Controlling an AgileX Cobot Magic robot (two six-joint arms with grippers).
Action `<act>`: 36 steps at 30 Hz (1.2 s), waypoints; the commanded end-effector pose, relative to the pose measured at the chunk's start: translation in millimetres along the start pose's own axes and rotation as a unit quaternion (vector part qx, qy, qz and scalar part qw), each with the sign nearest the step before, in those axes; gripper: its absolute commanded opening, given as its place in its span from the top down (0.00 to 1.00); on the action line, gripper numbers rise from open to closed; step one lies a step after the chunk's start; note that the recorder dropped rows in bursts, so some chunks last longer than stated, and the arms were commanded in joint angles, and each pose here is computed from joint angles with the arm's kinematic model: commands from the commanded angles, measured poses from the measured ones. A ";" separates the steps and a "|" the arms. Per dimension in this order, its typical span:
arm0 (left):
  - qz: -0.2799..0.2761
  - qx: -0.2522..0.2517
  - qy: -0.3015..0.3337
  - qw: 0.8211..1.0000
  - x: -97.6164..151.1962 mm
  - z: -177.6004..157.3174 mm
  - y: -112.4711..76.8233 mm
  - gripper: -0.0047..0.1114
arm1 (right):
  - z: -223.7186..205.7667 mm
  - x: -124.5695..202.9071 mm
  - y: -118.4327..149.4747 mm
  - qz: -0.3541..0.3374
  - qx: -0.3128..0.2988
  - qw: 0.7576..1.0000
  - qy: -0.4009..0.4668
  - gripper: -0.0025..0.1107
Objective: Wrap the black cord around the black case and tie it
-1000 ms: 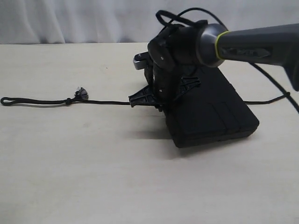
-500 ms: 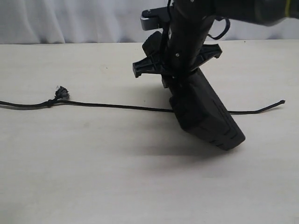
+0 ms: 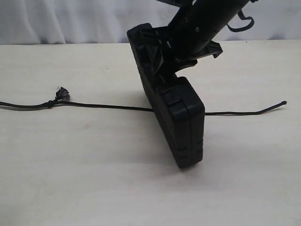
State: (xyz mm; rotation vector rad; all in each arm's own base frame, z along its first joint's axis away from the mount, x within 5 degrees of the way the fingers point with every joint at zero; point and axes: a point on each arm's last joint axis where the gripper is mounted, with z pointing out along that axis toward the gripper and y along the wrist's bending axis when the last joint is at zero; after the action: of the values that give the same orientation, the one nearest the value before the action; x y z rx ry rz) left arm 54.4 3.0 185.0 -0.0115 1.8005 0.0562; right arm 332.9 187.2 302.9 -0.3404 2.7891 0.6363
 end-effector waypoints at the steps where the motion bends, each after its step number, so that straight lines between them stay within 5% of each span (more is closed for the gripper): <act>1: 0.000 0.005 -0.006 1.000 -0.7 -0.3 -0.7 0.96 | -10.8 -5.1 -13.1 0.007 0.009 0.999 -0.043 0.94; 13: 0.000 0.005 -0.006 1.000 -0.7 -0.3 -0.7 0.96 | 2.4 -2.4 -41.3 0.009 0.094 0.995 -0.029 0.94; 23: 0.001 0.005 -0.007 1.000 -0.7 -0.3 -0.6 0.96 | 0.6 -2.7 -42.3 -0.025 0.103 0.994 -0.030 0.94; 29: 0.001 0.005 -0.007 1.000 -0.7 -0.3 -0.6 0.96 | 0.2 -4.4 -43.5 -0.033 0.110 0.993 -0.039 0.80; 36: 0.001 0.005 -0.007 1.000 -0.7 -0.3 -0.6 0.96 | -3.6 -8.1 -41.4 -0.042 0.109 0.992 -0.049 0.79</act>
State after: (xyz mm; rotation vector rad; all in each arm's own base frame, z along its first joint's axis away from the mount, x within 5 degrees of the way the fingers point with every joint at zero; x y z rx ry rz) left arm 54.4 3.0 185.0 -0.0115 1.8005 0.0562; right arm 345.0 154.9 294.3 -0.3427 2.7260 0.3680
